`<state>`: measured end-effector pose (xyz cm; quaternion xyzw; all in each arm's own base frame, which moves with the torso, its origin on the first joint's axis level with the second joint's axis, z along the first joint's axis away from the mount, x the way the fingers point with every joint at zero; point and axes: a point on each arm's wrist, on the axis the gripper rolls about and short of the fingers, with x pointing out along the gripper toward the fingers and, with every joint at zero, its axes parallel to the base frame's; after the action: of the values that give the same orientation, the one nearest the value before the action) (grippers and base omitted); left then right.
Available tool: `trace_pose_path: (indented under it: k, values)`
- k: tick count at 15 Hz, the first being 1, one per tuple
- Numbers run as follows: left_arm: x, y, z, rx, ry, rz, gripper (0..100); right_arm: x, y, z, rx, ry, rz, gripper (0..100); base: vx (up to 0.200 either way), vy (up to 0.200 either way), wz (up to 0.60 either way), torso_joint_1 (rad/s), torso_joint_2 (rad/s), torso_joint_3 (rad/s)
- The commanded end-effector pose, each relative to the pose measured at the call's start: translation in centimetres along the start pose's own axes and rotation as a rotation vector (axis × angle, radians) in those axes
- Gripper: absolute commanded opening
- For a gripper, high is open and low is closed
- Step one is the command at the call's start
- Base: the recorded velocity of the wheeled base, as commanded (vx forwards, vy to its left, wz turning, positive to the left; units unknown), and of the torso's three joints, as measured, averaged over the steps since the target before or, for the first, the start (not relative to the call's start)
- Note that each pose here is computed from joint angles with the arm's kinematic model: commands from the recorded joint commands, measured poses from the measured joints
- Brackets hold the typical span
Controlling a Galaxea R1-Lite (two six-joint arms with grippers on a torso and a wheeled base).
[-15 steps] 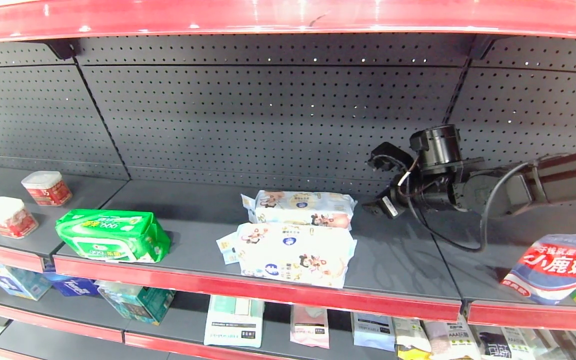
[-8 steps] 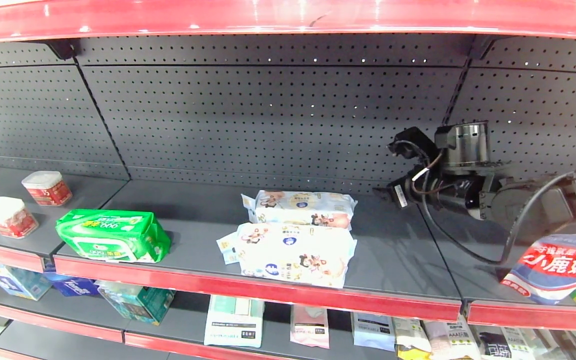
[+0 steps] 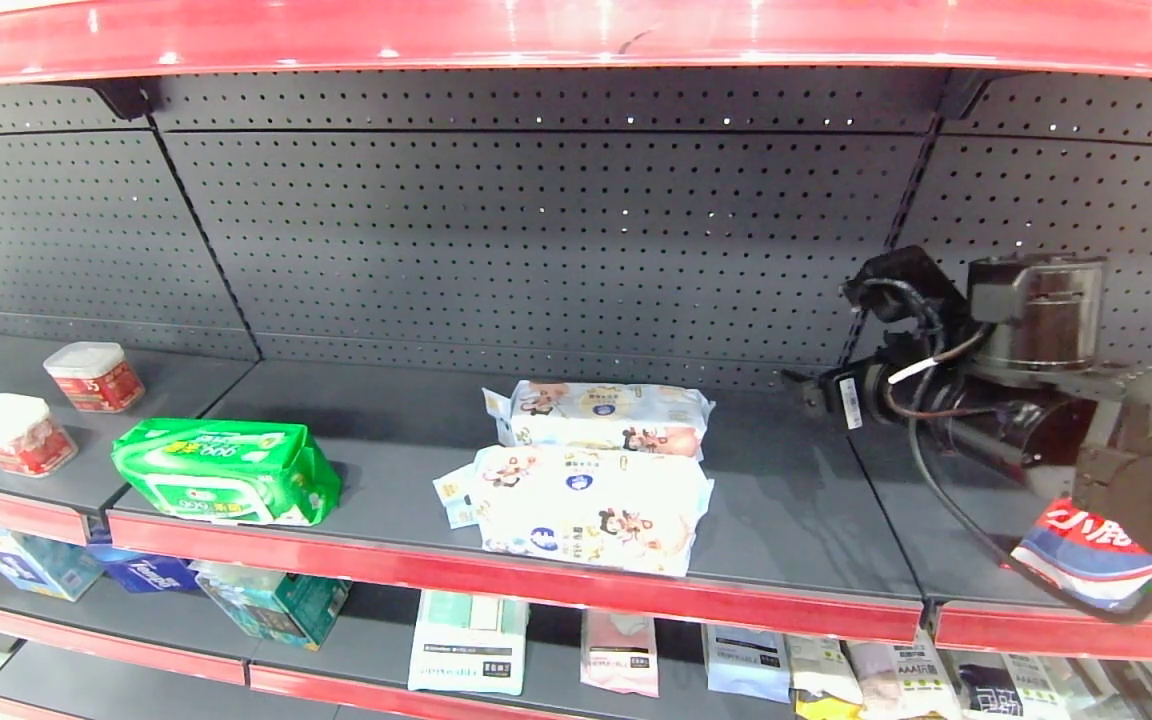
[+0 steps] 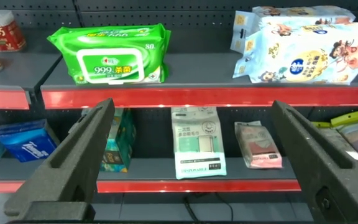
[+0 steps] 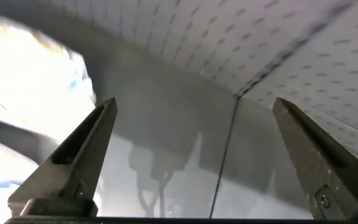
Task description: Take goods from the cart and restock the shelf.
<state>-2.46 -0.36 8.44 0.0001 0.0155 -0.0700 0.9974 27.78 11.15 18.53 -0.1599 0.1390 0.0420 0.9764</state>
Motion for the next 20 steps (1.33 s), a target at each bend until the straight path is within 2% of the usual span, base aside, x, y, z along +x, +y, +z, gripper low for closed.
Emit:
trace_pose_path:
  k: [1,4,7,11,13,16,18,20]
  values:
    - [0.0,0.0,0.0,0.000,0.002,0.000,100,-4.0,-1.5,2.1,0.053,-0.112,-0.031,100,0.000,0.000,0.00,0.000,0.00,0.000]
    - [0.0,0.0,0.0,0.001,0.005,-0.012,100,-8.7,-3.4,2.2,0.066,-0.194,-0.055,100,0.000,0.000,0.00,0.000,0.00,0.000]
    - [0.0,-0.1,0.0,-0.001,0.007,-0.033,100,-13.8,-5.1,0.4,0.050,-0.261,-0.080,100,0.000,0.000,0.00,0.000,0.00,0.000]
    - [0.1,-0.1,0.0,-0.001,0.011,-0.064,100,-18.0,-6.8,-2.4,0.054,-0.269,-0.134,100,0.000,0.000,0.00,0.000,0.00,0.000]
    - [0.0,-0.1,0.0,0.000,0.004,-0.070,100,-21.7,-7.9,-5.1,0.058,-0.223,-0.179,100,0.000,0.000,0.00,0.000,0.00,0.000]
    - [-0.1,-0.1,0.0,0.001,-0.004,-0.073,100,-25.8,-8.1,-8.5,0.079,-0.203,-0.148,100,0.000,0.000,0.00,0.000,0.00,0.000]
    - [-0.1,-0.1,-0.1,0.003,-0.013,-0.072,100,-29.7,-7.8,-13.2,0.077,-0.206,-0.117,100,0.000,0.000,0.00,0.000,0.00,0.000]
    - [-0.2,-0.1,0.0,0.004,-0.020,-0.072,100,-31.6,-7.4,-16.8,0.092,-0.229,-0.134,100,0.000,0.000,0.00,0.000,0.00,0.000]
